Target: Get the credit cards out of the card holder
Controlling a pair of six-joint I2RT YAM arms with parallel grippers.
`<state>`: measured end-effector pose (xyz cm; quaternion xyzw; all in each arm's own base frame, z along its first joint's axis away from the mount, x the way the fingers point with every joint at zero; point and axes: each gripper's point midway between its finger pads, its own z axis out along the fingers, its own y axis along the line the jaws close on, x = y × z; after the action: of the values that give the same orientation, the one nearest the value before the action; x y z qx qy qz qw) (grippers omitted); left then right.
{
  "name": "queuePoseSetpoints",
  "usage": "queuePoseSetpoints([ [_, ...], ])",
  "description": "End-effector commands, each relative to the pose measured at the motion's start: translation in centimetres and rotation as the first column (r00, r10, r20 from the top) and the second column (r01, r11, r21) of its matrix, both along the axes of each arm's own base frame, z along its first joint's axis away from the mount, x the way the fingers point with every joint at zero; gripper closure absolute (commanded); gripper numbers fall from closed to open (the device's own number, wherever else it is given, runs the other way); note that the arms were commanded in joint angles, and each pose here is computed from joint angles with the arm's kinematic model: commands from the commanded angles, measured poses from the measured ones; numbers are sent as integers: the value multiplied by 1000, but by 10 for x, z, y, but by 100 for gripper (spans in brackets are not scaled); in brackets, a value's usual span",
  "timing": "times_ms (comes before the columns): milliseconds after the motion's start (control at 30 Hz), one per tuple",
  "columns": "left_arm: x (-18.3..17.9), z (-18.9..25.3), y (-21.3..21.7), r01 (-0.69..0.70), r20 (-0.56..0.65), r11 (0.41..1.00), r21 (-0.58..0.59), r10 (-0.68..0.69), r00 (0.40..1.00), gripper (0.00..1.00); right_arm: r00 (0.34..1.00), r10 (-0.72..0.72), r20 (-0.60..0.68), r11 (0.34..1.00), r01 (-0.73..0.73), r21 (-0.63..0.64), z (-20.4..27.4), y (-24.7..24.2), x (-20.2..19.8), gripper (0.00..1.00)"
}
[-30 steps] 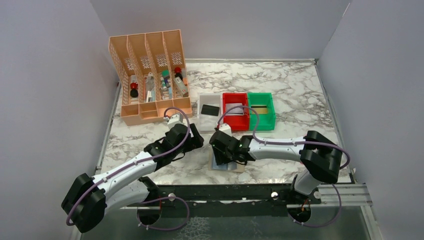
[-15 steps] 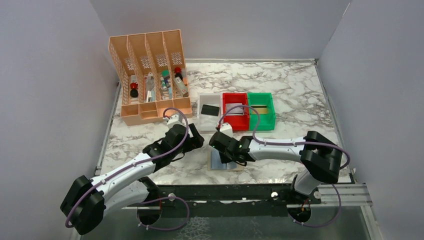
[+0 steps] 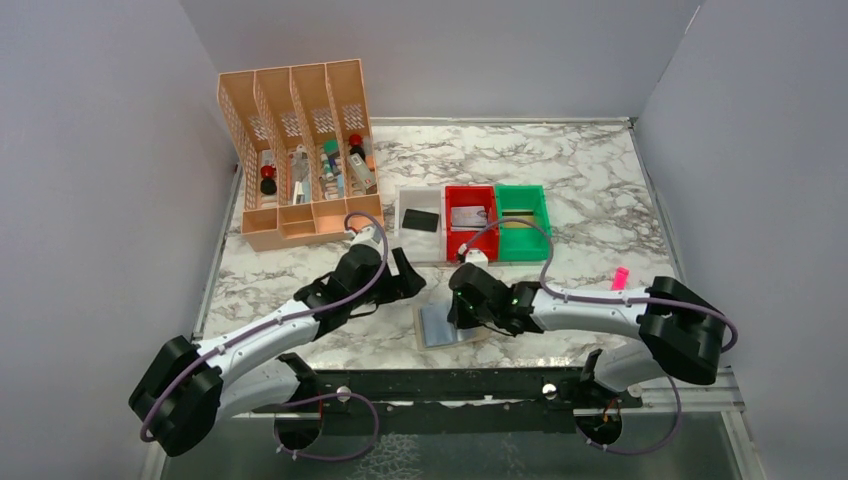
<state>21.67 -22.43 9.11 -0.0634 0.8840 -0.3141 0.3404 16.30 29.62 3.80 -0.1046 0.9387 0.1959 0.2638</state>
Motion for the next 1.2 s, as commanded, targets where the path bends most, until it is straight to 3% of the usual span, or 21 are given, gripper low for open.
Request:
queuePoseSetpoints([
  [0, -10, -1, -21, 116, -14, 991, -68, -117, 993, 18, 999, -32, -33, 979, 37, 198, 16, 13, 3, 99],
  [33, -11, -4, -21, 117, -26, 991, -66, -119, 993, 18, 1000, -18, -22, 978, 22, 207, 19, 14, 3, 97],
  [233, -6, -12, -9, 39, -47, 999, -28, -40, 998, 19, 1000, 1, 12, 994, -3, 108, 25, 5, 9, 61],
  [333, -1, -11, 7, -36, -42, 999, 31, 37, 998, 18, 999, 32, 43, 995, -36, 93, 32, 2, 10, 53],
  [500, 4, -5, 32, -130, -1, 985, 112, 131, 991, 17, 994, 91, 65, 991, -96, 89, 39, 7, 6, 52],
  [733, 6, 2, 42, -189, 24, 977, 98, 187, 982, 17, 983, 160, 88, 987, -162, 13, 37, 22, -3, 54],
  [1167, 7, 2, 42, -189, 24, 977, 100, 187, 982, 17, 965, 259, 46, 960, -252, -122, 3, 30, -13, 52],
])
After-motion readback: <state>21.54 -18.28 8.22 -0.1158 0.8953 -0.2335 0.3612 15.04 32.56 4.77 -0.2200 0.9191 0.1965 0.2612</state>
